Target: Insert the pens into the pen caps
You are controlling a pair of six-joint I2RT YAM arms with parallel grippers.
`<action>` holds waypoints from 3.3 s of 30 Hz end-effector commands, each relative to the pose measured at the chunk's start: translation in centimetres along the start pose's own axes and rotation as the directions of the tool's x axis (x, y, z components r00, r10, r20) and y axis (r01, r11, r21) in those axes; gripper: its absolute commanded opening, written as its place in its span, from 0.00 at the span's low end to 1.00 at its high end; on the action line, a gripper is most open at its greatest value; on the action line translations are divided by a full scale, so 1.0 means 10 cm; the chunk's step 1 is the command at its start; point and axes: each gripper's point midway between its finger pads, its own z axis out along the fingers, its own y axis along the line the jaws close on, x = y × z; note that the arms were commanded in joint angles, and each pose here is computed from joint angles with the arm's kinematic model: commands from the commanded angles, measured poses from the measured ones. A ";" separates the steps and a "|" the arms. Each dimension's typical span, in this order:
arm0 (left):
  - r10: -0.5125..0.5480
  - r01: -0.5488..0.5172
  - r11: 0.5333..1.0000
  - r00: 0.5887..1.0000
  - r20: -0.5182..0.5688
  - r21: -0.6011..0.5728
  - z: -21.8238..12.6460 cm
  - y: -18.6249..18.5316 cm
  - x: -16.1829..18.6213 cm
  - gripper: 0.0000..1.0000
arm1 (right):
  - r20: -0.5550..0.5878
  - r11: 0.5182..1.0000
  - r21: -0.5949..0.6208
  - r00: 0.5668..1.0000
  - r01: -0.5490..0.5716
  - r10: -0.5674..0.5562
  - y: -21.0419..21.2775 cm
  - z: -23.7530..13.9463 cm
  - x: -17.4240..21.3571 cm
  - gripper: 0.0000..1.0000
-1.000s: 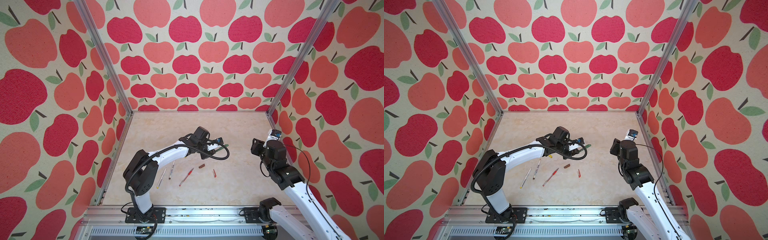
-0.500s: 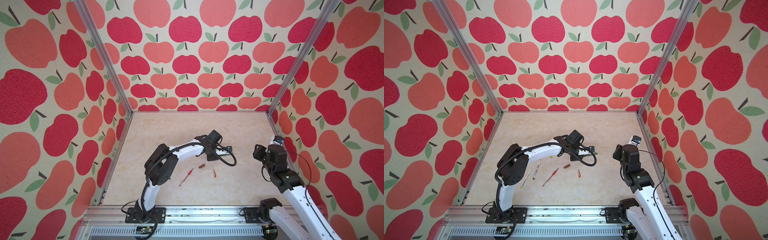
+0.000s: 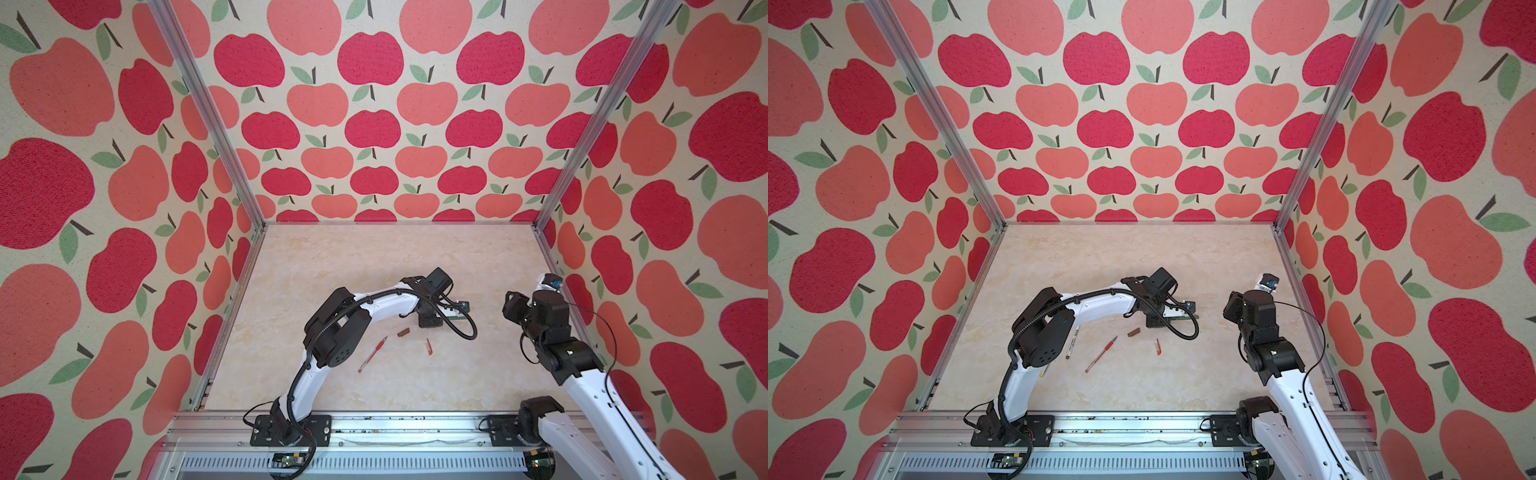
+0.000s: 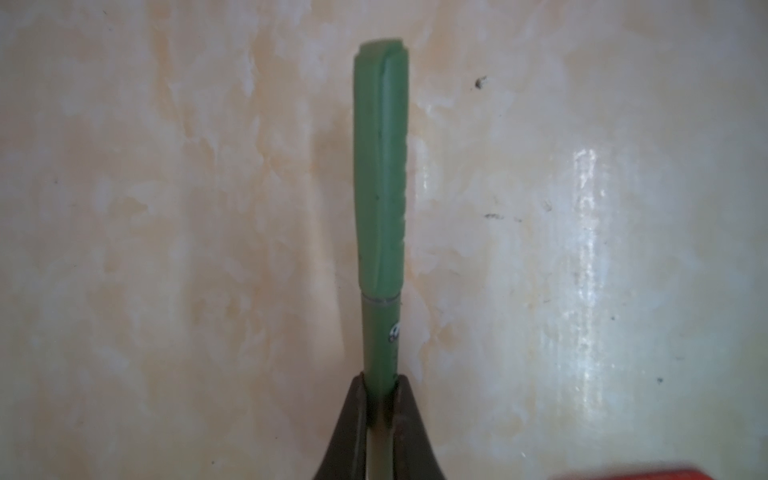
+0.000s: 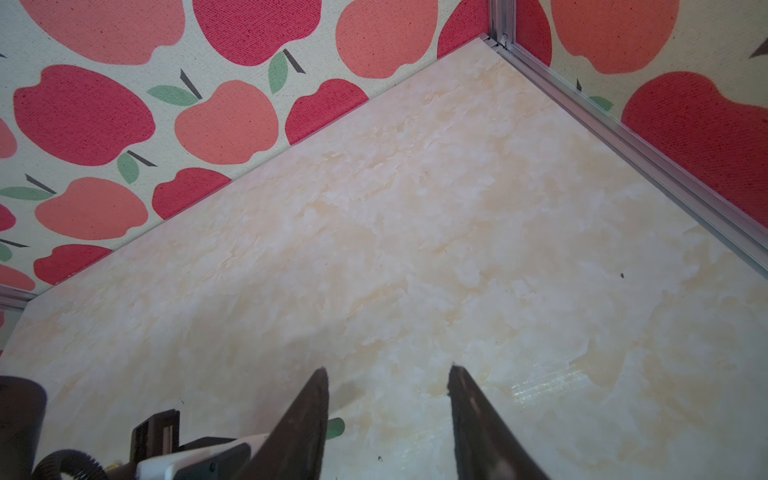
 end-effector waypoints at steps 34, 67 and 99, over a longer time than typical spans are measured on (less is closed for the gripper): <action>-0.579 0.797 0.514 0.595 0.557 -0.317 -3.04 0.25 0.94 0.89 | -0.228 0.991 -0.098 0.971 -0.095 0.070 0.46 0.29 0.34 0.45; -0.997 0.912 0.060 0.031 -0.076 -0.407 -1.30 -0.95 2.53 0.64 | -0.384 0.963 -0.263 0.909 0.058 -0.159 1.75 0.87 0.95 0.45; -0.996 0.941 0.049 0.021 -0.088 -0.334 -1.07 -0.85 2.45 0.00 | -0.463 0.999 -0.015 0.886 -0.038 0.027 1.56 0.65 0.99 0.46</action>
